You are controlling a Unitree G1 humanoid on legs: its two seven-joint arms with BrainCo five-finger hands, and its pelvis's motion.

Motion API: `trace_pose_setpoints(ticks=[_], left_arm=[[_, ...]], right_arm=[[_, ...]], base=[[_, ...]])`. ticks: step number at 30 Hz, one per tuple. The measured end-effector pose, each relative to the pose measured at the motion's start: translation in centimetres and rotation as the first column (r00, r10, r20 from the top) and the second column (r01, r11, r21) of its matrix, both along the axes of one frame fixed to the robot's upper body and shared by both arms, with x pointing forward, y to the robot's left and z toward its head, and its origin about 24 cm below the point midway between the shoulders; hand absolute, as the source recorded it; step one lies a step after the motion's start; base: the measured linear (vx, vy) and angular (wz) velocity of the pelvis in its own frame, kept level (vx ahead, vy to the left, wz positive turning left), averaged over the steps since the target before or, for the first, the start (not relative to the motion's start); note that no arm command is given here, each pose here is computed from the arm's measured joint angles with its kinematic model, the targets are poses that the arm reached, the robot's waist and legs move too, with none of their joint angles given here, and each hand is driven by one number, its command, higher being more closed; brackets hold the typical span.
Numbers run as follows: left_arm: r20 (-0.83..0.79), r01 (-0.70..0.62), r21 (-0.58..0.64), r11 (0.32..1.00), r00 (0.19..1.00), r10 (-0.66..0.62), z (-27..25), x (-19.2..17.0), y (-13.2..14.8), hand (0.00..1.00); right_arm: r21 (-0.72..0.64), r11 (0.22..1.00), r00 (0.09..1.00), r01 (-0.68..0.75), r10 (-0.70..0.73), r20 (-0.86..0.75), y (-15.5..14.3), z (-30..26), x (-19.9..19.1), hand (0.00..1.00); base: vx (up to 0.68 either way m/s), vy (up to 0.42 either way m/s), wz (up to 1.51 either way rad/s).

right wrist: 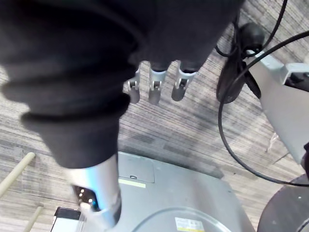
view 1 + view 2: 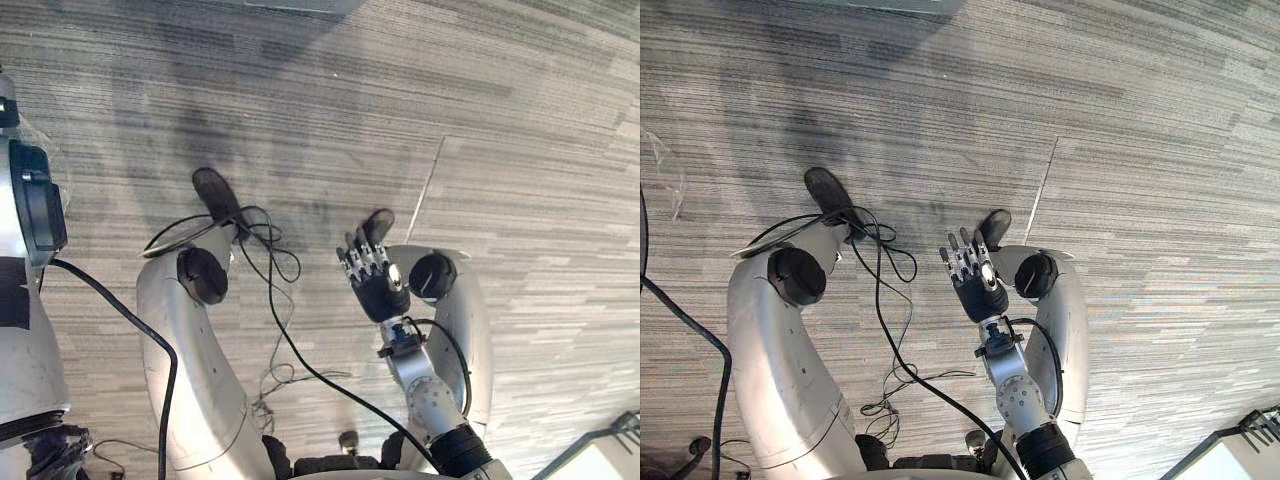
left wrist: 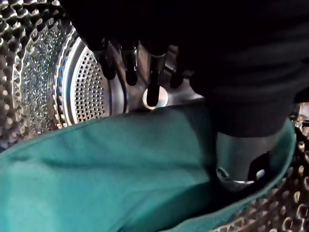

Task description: Pick up the laundry basket with both hands and put the clothes into the washing machine.

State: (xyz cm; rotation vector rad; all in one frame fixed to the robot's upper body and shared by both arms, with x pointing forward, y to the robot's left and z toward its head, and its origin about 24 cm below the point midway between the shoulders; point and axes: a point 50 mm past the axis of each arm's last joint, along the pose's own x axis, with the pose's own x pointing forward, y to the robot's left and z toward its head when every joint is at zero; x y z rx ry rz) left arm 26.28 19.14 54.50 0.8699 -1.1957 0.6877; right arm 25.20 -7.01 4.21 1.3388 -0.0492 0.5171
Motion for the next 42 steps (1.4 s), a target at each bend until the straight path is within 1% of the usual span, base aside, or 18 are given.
trace_pose_setpoints(ticks=[2, 4, 6, 7, 9, 11, 14, 16, 19, 20, 22, 24, 25, 27, 32, 35, 37, 42], left_arm=[[0.014, -0.095, 0.037, 0.995, 0.995, 0.094, -0.3, 0.2, 0.0, 0.0], [0.014, -0.131, 0.042, 0.991, 0.991, 0.13, -0.6, 0.6, 0.1, 0.0], [0.015, -0.135, 0.027, 0.991, 0.991, 0.134, -0.8, 0.7, 0.3, 0.0], [0.014, -0.108, 0.004, 0.994, 0.994, 0.108, -0.8, 0.7, 0.4, 0.0], [-0.007, -0.001, -0.048, 0.999, 1.0, 0.001, -0.7, 0.8, 0.5, 0.0], [-0.038, 0.129, -0.111, 0.985, 0.99, -0.134, -0.7, 0.8, 0.8, 0.0], [-0.014, 0.341, -0.204, 0.918, 0.936, -0.351, -0.5, 0.5, 1.2, 0.0], [0.031, 0.41, -0.251, 0.877, 0.909, -0.416, -0.6, 0.4, 1.8, 0.0], [0.087, 0.462, -0.324, 0.826, 0.884, -0.46, -1.2, 0.9, 2.3, 0.0], [0.113, 0.491, -0.356, 0.795, 0.867, -0.485, -1.3, 1.0, 2.4, 0.0], [0.136, 0.504, -0.375, 0.778, 0.86, -0.492, -1.3, 0.9, 2.6, 0.0], [0.148, 0.495, -0.379, 0.782, 0.867, -0.476, -1.2, 0.7, 2.7, 0.0], [0.144, 0.48, -0.372, 0.795, 0.876, -0.461, -1.2, 0.7, 2.7, 0.0], [0.12, 0.405, -0.35, 0.844, 0.913, -0.389, -1.2, 0.7, 2.7, 0.0], [0.105, 0.351, -0.336, 0.874, 0.936, -0.336, -1.9, 1.1, 2.7, 0.0], [0.058, 0.341, -0.3, 0.891, 0.939, -0.339, -5.2, 2.5, 2.6, 0.0], [0.0, 0.316, -0.307, 0.898, 0.943, -0.332, -8.1, 3.8, 3.2, 0.0], [-0.037, 0.307, -0.333, 0.891, 0.941, -0.338, -12.3, 4.3, 4.4, 0.0]], right_arm=[[0.004, 1.0, 1.0, -0.004, 0.004, 0.006, 0.2, 0.1, -0.1, 0.0], [0.004, 1.0, 1.0, -0.016, 0.015, 0.014, 0.5, 0.3, -0.1, 0.0], [0.004, 1.0, 1.0, -0.015, 0.015, 0.021, 0.6, 0.4, -0.1, 0.0], [0.004, 1.0, 1.0, -0.012, 0.012, 0.027, 0.6, 0.5, 0.0, 0.0], [0.005, 1.0, 1.0, -0.007, 0.006, 0.03, 0.5, 0.6, 0.0, 0.0], [0.006, 1.0, 1.0, -0.002, 0.002, 0.028, 0.4, 0.6, 0.1, 0.0], [0.004, 1.0, 1.0, 0.001, -0.001, 0.021, 0.3, 0.5, 0.2, 0.0], [-0.001, 1.0, 1.0, 0.004, -0.004, 0.016, 0.2, 0.4, 0.4, 0.0], [-0.003, 1.0, 0.999, 0.018, -0.017, 0.03, 0.1, 0.8, 0.9, 0.0], [-0.004, 1.0, 0.999, 0.029, -0.029, 0.04, 0.0, 1.1, 1.1, 0.0], [-0.007, 0.999, 0.998, 0.038, -0.038, 0.04, 0.0, 1.3, 1.4, 0.0], [-0.004, 0.999, 0.998, 0.039, -0.039, 0.048, -0.1, 1.6, 1.5, 0.0], [-0.004, 0.999, 0.998, 0.038, -0.038, 0.048, -0.1, 1.6, 1.5, 0.0], [-0.002, 0.999, 0.998, 0.043, -0.043, 0.053, -0.2, 1.7, 1.5, 0.0], [0.004, 0.997, 0.995, 0.077, -0.077, 0.056, -1.0, 1.8, 1.8, 0.0], [0.002, 0.994, 0.993, 0.109, -0.109, 0.049, -1.8, 1.6, 2.0, 0.0], [-0.02, 0.992, 0.992, 0.127, -0.127, 0.022, -2.5, 0.9, 2.2, 0.0], [-0.03, 0.988, 0.988, 0.151, -0.152, -0.001, -3.2, 0.5, 2.5, 0.0]], base=[[0.04, -0.005, -0.02], [0.02, -0.002, -0.01], [0.0, 0.0, 0.0], [0.0, 0.0, 0.0], [0.02, -0.006, 0.02], [0.04, -0.014, 0.06], [0.04, -0.013, 0.06], [0.01, -0.005, 0.02], [0.03, -0.008, 0.03], [0.03, -0.004, 0.02], [0.04, 0.0, 0.0], [0.05, 0.002, -0.03], [0.05, 0.002, -0.02], [0.05, 0.0, -0.01], [0.02, -0.009, -0.02], [-0.02, -0.024, 0.13], [-0.03, -0.036, 0.08], [-0.02, -0.056, 0.16]])
